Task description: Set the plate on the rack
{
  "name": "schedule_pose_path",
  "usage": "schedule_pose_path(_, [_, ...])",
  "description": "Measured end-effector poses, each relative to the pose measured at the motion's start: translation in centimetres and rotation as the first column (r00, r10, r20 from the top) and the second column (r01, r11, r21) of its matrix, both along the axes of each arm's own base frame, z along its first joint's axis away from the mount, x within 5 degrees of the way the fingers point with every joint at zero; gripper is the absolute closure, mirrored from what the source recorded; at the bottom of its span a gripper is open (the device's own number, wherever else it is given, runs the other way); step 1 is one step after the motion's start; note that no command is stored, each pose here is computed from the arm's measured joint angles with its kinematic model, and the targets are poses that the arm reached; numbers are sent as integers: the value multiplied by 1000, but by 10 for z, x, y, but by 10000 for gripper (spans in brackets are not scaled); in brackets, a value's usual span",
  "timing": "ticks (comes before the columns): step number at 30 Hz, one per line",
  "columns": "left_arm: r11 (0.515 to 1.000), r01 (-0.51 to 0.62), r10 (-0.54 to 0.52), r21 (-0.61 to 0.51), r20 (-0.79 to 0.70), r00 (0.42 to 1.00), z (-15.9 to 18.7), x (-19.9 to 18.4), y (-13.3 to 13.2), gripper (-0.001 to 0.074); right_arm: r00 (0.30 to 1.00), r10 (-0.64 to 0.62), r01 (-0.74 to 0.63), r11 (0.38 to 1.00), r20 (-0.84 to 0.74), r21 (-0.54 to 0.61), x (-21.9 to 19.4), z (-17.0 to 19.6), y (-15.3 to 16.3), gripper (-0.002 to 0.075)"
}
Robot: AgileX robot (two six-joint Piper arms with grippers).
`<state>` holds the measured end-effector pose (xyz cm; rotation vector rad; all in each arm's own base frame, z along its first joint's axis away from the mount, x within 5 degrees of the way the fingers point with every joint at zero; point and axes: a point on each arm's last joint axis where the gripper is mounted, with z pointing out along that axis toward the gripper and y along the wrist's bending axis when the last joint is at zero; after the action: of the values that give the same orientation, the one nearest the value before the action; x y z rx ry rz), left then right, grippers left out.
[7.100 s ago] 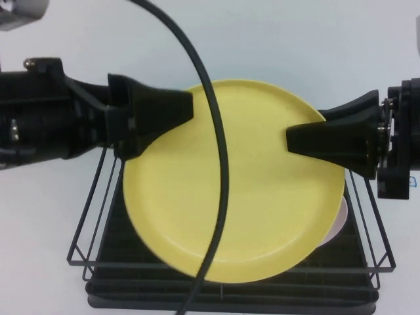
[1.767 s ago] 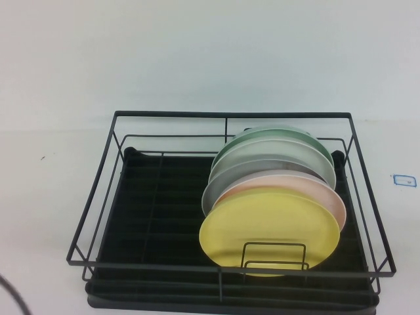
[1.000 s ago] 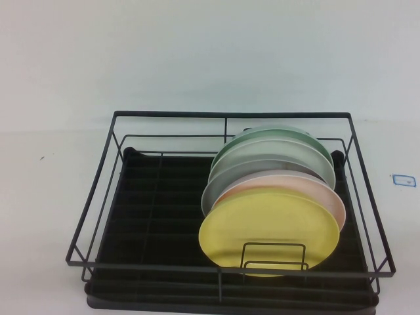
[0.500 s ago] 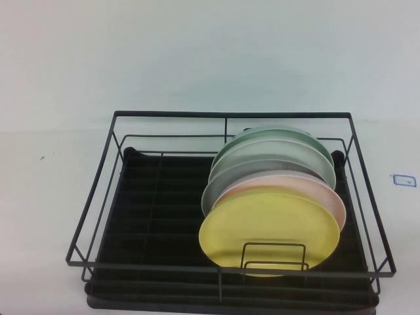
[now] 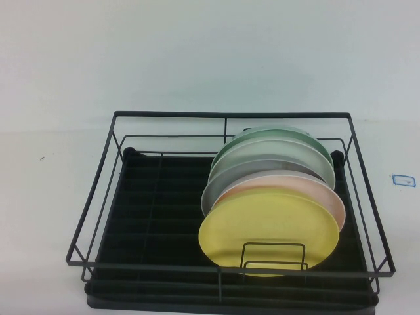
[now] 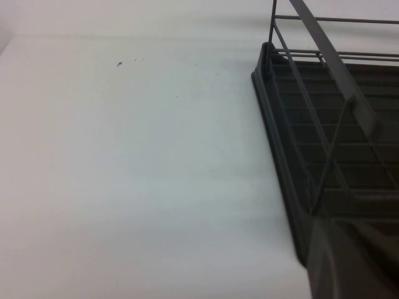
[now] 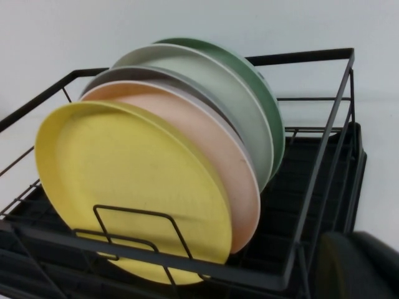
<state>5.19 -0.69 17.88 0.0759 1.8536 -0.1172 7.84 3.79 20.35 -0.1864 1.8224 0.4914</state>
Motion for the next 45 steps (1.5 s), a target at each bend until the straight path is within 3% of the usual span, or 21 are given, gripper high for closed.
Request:
schedule_pose_path(6, [1000, 0, 0, 0, 0, 1000, 0, 0, 0, 735, 990, -49, 53, 998, 129, -25, -7, 7, -8, 728])
schedule_pose_path(11, [1000, 0, 0, 0, 0, 1000, 0, 0, 0, 735, 963, -76, 134, 967, 257, -219, -11, 9, -17, 728])
schedule_pose_path(15, [1000, 0, 0, 0, 0, 1000, 0, 0, 0, 735, 976, -95, 159, 928, 198, -337, -13, -1, -22, 728])
schedule_pose_path(24, [1000, 0, 0, 0, 0, 1000, 0, 0, 0, 735, 966, -243, 259, 907, 90, -333, -22, -30, -33, 728])
schedule_pose_path(45, [1000, -1, 1, 2, 2, 1000, 1, 0, 0, 735, 967, -252, 249, 913, 35, -323, -27, -35, -33, 728])
